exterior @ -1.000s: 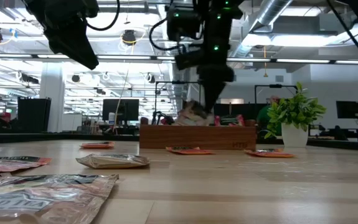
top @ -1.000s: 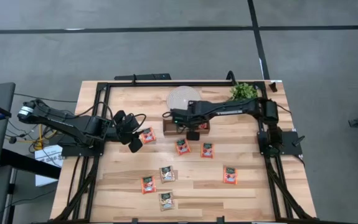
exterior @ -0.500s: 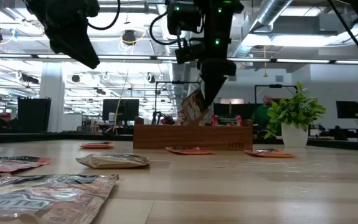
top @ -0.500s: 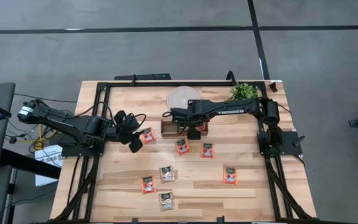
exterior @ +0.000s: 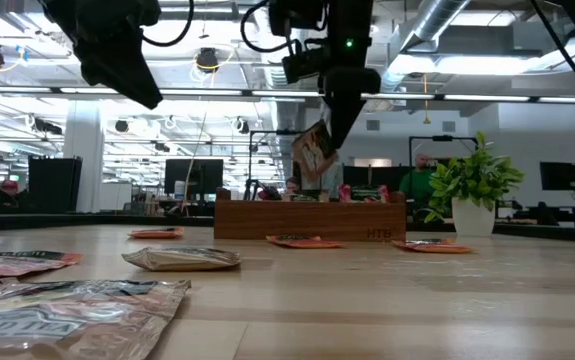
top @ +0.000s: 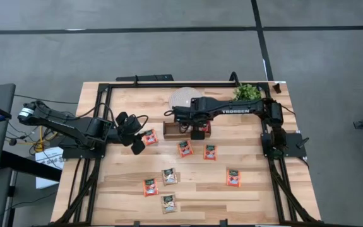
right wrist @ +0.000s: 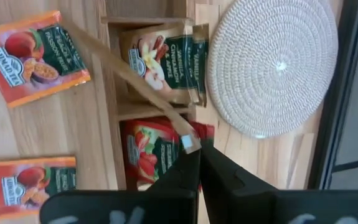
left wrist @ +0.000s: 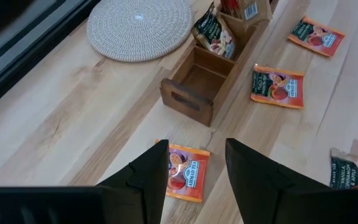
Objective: Pick & Place Tea
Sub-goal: Put the top right brown tea bag into the middle slot of the wooden organizer
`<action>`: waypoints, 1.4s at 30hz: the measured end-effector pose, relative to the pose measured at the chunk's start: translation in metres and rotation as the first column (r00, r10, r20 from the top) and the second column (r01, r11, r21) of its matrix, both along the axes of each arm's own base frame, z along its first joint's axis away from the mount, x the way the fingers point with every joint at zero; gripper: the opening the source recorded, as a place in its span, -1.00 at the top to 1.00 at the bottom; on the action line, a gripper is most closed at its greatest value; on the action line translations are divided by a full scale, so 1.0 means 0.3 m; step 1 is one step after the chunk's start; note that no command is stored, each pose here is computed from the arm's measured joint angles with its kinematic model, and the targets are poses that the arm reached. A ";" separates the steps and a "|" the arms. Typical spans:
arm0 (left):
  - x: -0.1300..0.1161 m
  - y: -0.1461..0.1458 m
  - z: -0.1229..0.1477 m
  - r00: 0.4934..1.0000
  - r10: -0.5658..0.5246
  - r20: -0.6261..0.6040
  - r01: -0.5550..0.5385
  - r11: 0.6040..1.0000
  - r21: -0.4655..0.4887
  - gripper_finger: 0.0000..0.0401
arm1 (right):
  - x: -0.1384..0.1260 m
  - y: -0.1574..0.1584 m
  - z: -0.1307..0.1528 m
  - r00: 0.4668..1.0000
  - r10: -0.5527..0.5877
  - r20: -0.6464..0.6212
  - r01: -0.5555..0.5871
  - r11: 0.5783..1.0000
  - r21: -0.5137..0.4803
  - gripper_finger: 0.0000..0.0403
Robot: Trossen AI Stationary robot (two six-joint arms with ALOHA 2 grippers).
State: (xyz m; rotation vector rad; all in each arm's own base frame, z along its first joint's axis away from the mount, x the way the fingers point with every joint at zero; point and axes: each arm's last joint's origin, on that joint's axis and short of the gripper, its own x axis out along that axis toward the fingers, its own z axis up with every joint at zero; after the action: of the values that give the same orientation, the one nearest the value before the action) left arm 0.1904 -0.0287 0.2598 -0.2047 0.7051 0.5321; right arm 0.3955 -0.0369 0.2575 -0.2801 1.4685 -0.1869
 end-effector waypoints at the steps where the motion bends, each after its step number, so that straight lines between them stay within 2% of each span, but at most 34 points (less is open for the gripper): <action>1: 0.000 0.000 0.000 1.000 0.001 0.002 -0.001 1.000 0.001 0.25 | -0.002 0.000 0.005 1.000 -0.001 -0.008 0.001 1.000 0.002 1.00; 15: 0.006 0.002 0.007 0.999 0.024 0.036 -0.025 0.999 0.021 0.25 | -0.027 -0.015 0.055 0.995 -0.082 -0.051 0.084 0.996 0.037 1.00; 27: 0.019 0.000 0.018 0.995 0.032 0.090 -0.034 0.999 0.016 0.25 | -0.010 -0.016 0.056 0.999 -0.049 -0.006 0.049 0.998 0.034 1.00; 32: 0.066 -0.013 0.043 0.981 -0.049 0.186 0.041 0.998 0.050 0.25 | -0.007 -0.016 0.056 0.998 -0.055 0.004 0.055 0.998 0.034 1.00; 36: 0.124 -0.027 0.063 0.952 -0.127 0.278 0.096 0.988 0.120 0.25 | -0.008 -0.016 0.056 0.998 -0.062 0.003 0.062 0.997 0.035 1.00; 39: 0.168 -0.027 0.061 0.935 -0.137 0.327 0.095 0.986 0.141 0.25 | -0.008 -0.013 0.056 0.998 -0.060 0.004 0.060 0.998 0.036 1.00; 42: 0.206 -0.017 0.036 0.937 -0.138 0.320 0.099 0.986 0.136 0.25 | -0.008 -0.013 0.056 0.998 -0.060 0.004 0.060 0.997 0.050 1.00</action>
State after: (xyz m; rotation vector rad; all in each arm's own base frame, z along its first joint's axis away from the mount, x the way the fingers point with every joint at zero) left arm 0.2522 -0.0336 0.2706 -0.1346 0.3556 0.4092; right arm 0.3932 -0.0410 0.2742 -0.1953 1.4748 -0.1992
